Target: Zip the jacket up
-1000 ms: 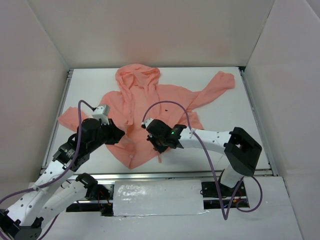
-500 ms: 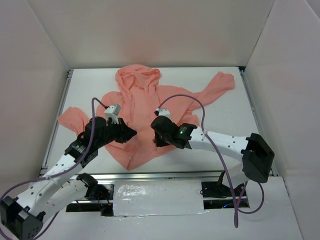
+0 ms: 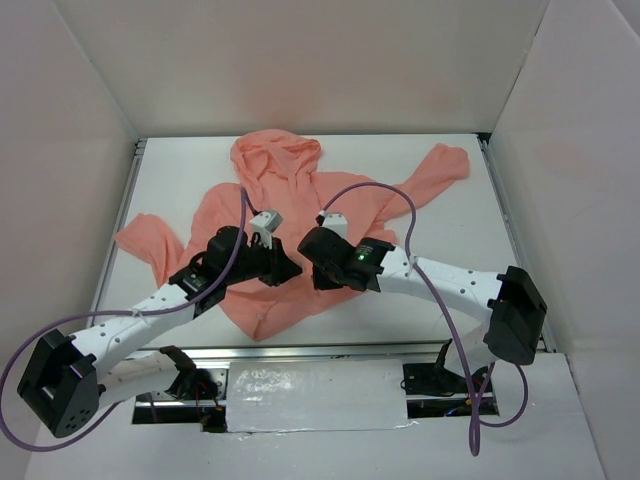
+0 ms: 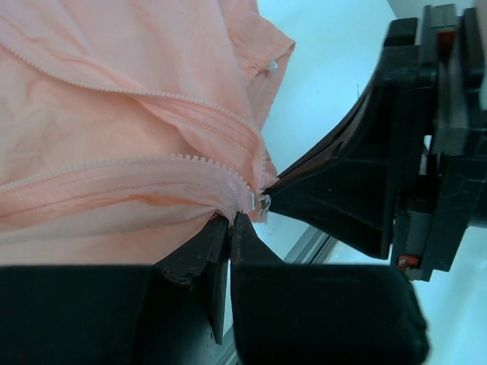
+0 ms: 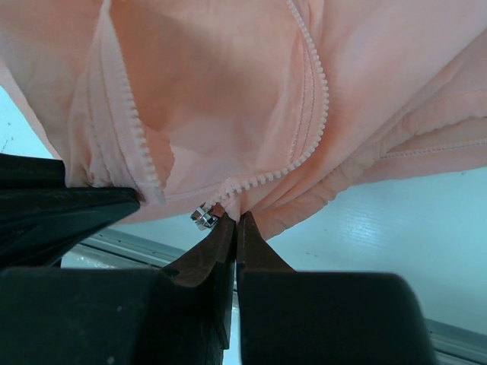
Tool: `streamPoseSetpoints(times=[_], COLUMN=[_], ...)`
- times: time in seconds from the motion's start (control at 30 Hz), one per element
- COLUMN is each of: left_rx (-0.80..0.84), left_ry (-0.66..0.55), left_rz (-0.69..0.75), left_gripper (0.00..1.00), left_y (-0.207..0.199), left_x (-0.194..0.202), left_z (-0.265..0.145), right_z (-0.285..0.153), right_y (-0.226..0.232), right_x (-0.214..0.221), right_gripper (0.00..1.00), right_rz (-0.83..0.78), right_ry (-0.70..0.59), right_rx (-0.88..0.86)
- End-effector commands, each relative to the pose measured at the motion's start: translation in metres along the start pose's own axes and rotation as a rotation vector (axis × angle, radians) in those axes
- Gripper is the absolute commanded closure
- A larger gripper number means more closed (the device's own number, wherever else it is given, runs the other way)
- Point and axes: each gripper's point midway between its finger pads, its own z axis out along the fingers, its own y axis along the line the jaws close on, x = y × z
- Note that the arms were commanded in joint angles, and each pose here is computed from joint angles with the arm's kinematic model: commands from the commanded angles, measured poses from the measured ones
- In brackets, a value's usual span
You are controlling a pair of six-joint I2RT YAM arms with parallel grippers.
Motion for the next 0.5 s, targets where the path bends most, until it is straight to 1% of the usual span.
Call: streamPoseSetpoints(times=[0.0, 0.17, 0.3, 0.33, 0.47], left_rx=[0.079, 0.09, 0.059, 0.027, -0.001], left_ry=[-0.08, -0.071, -0.062, -0.075, -0.102], left_rz=[0.096, 0.106, 0.114, 0.114, 0.124], left_gripper=[1.0, 1.0, 1.0, 1.0, 1.0], left_y=[-0.022, -0.025, -0.022, -0.018, -0.017], left_x=[-0.025, -0.018, -0.014, -0.016, -0.017], left_z=[0.003, 0.008, 0.012, 0.011, 0.008], right_z=[-0.01, -0.007, -0.006, -0.006, -0.008], right_y=[0.002, 0.004, 0.007, 0.009, 0.009], right_x=[0.002, 0.003, 0.006, 0.005, 0.007], right_gripper=[1.0, 1.0, 1.0, 1.0, 1.0], right_rz=[0.008, 0.023, 0.024, 0.032, 0.055], right_ry=[0.01, 0.016, 0.047, 0.044, 0.042], right_rx=[-0.013, -0.02, -0.006, -0.015, -0.034])
